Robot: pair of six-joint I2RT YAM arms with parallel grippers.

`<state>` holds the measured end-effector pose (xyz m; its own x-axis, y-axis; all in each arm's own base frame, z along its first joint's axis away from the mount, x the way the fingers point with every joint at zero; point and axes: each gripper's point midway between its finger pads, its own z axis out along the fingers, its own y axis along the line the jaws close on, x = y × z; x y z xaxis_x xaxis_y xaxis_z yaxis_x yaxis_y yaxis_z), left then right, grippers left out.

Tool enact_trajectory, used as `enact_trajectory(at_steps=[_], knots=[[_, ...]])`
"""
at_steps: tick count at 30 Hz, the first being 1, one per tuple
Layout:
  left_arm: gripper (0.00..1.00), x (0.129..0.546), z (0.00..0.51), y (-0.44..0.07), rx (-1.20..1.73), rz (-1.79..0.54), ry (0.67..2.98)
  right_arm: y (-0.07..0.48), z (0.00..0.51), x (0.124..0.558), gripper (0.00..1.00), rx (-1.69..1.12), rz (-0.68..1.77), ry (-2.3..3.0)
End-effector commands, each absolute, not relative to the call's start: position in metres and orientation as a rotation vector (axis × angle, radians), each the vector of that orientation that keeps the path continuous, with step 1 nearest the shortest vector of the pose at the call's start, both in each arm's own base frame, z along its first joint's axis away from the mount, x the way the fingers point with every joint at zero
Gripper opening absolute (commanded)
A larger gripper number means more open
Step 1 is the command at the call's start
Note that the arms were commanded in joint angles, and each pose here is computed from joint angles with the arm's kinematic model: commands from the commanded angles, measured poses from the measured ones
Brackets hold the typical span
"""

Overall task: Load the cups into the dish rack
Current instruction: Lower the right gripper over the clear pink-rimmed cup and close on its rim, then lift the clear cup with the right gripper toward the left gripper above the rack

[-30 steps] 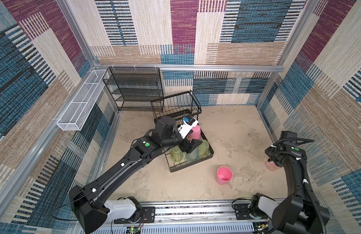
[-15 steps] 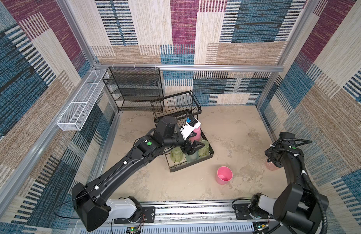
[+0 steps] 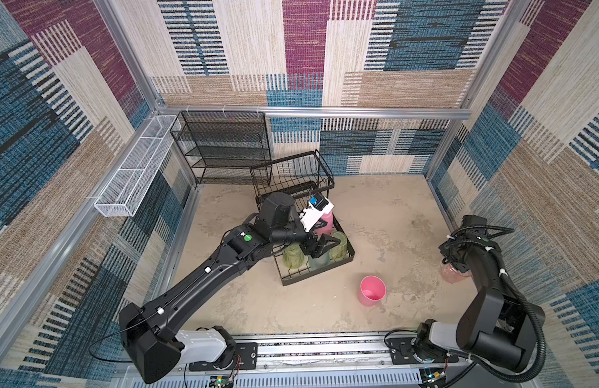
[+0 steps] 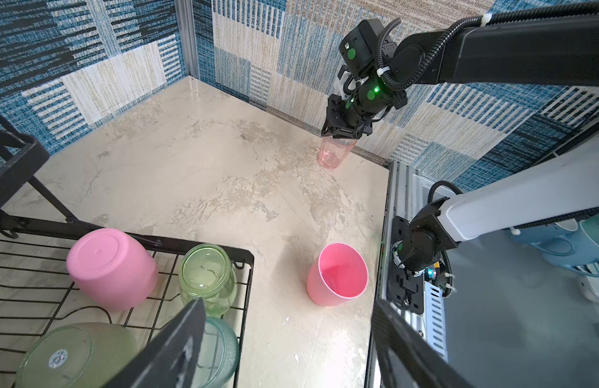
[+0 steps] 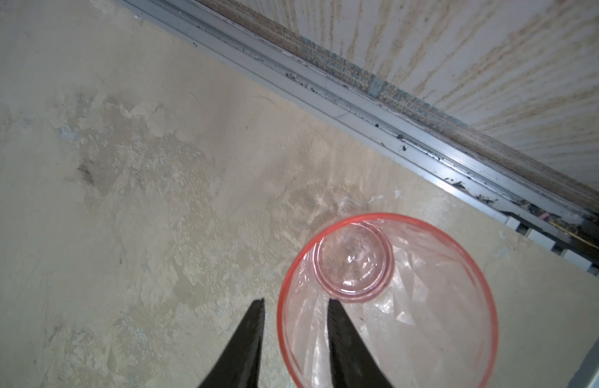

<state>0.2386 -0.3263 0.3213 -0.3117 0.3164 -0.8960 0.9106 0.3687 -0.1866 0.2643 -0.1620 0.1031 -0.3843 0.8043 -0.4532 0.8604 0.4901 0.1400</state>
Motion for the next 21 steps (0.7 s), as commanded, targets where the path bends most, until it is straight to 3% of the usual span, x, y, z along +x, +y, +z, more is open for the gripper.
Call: enact_trajectory(at_steps=[1,21], knots=[[0.81,0.238,0.330,-0.330,1.073,-0.952,1.788,-0.169,0.107,0.270,0.32,1.377,-0.182,2.235],[0.81,0.238,0.330,-0.328,1.073,-0.925,1.790,-0.164,0.100,0.272,0.07,1.357,-0.142,2.232]])
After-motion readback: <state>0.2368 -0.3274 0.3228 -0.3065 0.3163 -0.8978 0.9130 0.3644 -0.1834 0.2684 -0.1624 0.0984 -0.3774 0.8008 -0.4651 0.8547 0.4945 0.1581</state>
